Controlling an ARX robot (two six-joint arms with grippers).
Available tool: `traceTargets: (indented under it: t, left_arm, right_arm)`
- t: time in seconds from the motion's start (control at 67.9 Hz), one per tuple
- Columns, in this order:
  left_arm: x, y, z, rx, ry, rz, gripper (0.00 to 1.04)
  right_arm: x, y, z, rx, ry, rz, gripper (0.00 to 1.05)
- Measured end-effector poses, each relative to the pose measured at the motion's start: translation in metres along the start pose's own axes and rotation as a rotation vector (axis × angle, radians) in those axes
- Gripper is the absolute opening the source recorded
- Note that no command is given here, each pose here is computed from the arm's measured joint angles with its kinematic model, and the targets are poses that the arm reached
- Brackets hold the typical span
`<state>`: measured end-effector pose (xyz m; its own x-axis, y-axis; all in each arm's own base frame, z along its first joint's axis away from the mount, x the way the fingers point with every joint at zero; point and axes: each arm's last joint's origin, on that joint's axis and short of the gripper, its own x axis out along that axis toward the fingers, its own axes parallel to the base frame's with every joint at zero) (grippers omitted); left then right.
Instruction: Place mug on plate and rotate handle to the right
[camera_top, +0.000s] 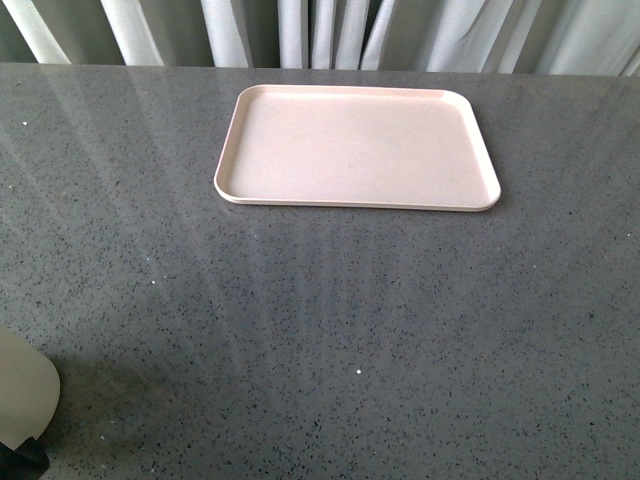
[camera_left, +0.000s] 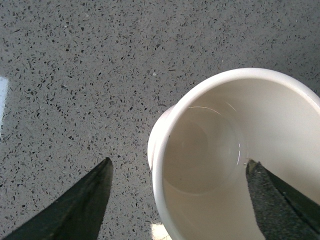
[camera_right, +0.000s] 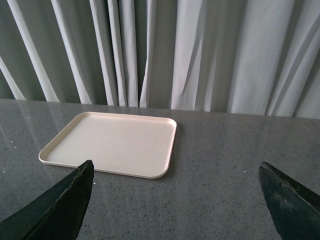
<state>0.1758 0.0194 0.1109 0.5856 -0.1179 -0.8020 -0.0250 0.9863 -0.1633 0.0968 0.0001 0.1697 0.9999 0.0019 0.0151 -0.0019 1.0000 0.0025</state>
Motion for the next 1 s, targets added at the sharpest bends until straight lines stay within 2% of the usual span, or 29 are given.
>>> traceTargets:
  t: [0.044, 0.133, 0.162, 0.471, 0.633, 0.736, 0.943, 1.002]
  left_arm:
    - [0.001, -0.001, 0.0, 0.005, 0.004, 0.0, 0.72]
    - [0.002, -0.005, -0.001, 0.022, 0.01, 0.0, 0.58]
    - [0.002, -0.007, -0.001, 0.029, 0.012, -0.004, 0.5]
    - [-0.002, -0.018, -0.003, 0.065, 0.02, 0.005, 0.03]
    - [-0.011, -0.026, -0.005, 0.085, 0.031, 0.008, 0.02]
    - [-0.023, -0.038, 0.003, 0.106, 0.015, -0.008, 0.02]
    - [-0.036, -0.078, 0.041, 0.135, -0.037, -0.064, 0.02]
    - [-0.033, -0.098, 0.059, 0.128, -0.04, -0.094, 0.02]
  right_arm:
    - [0.0, 0.0, 0.0, 0.0, 0.0, 0.0, 0.96]
    - [0.0, 0.0, 0.0, 0.0, 0.0, 0.0, 0.96]
    - [0.0, 0.0, 0.0, 0.0, 0.0, 0.0, 0.96]
    - [0.0, 0.0, 0.0, 0.0, 0.0, 0.0, 0.96]
    - [0.0, 0.0, 0.0, 0.0, 0.0, 0.0, 0.96]
    - [0.0, 0.0, 0.0, 0.0, 0.0, 0.0, 0.96]
    - [0.0, 0.0, 0.0, 0.0, 0.0, 0.0, 0.96]
    - [0.0, 0.0, 0.0, 0.0, 0.0, 0.0, 0.96]
